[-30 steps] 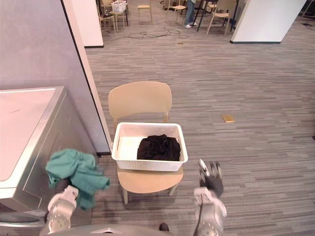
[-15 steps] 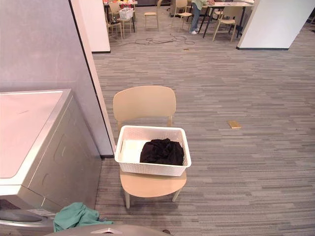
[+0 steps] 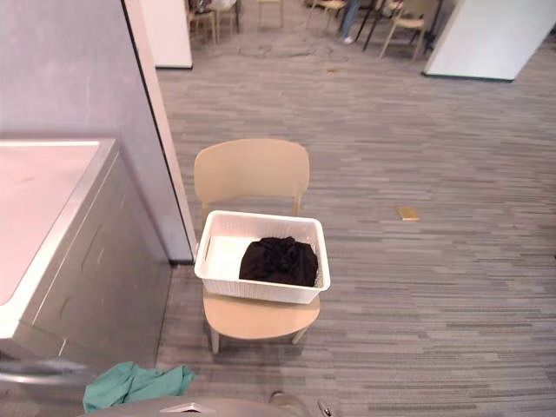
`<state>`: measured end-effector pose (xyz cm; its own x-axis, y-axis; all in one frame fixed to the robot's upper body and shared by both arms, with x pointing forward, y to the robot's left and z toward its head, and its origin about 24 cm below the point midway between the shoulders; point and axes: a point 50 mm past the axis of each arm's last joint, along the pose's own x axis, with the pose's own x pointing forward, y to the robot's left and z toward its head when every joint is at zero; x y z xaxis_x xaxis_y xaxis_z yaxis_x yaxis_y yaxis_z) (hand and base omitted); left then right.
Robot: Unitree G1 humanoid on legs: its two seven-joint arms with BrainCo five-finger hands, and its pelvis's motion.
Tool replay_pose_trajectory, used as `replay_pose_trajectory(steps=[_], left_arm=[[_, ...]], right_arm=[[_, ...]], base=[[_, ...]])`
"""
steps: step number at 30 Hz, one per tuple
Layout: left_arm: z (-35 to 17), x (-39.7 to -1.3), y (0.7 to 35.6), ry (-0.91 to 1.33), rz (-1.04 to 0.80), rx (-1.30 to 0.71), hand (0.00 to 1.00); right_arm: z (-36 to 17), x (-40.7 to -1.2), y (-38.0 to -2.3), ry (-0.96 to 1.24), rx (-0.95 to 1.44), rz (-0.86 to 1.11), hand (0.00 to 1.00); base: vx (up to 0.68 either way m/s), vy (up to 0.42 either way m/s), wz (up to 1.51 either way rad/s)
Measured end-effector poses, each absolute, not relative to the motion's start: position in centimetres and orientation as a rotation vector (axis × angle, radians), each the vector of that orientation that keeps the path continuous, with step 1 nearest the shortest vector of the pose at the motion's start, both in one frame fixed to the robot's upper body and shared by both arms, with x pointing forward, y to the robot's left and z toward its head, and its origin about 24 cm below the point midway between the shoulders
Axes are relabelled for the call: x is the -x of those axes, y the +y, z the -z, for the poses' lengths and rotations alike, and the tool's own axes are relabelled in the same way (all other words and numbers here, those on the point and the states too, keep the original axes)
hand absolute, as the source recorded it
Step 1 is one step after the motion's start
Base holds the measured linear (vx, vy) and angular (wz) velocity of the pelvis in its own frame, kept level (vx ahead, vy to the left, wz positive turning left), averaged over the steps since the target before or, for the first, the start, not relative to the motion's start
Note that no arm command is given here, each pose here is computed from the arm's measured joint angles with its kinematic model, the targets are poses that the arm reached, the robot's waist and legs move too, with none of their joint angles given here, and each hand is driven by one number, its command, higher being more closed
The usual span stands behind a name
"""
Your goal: Pick up the laundry basket with both hands and put the clothes into the washing machine.
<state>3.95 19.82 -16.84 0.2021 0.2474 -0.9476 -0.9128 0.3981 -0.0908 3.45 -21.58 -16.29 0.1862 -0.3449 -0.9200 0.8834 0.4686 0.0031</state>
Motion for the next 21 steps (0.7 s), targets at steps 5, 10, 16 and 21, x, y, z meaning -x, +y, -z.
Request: replay_pose_trajectory(steps=[5,10,16,21], left_arm=[[16.6,-5.8,19.7,1.008,-0.897,0.809,1.0],[16.8,-4.6,19.9,1.023,-0.943,0.828,1.0],[16.9,-4.1,20.1,1.053,-0.947,0.811,1.0],[16.9,-5.4,19.8,1.11,-0.824,0.704,1.0]], right_arm=[[14.8,-8.9,-23.9,0.946,-0.479,0.8,0.0],[12.6,-13.8,-24.1,0.78,-0.485,0.741,0.0],[13.0,-13.4,-24.1,0.785,-0.543,0.801,0.0],[14.5,-11.1,-23.7,0.896,-0.554,0.83,0.0]], base=[[-0.14,-0.094,0.62],[-0.08,-0.051,0.38],[-0.09,0.161,0.65],[-0.05,0.227,0.62]])
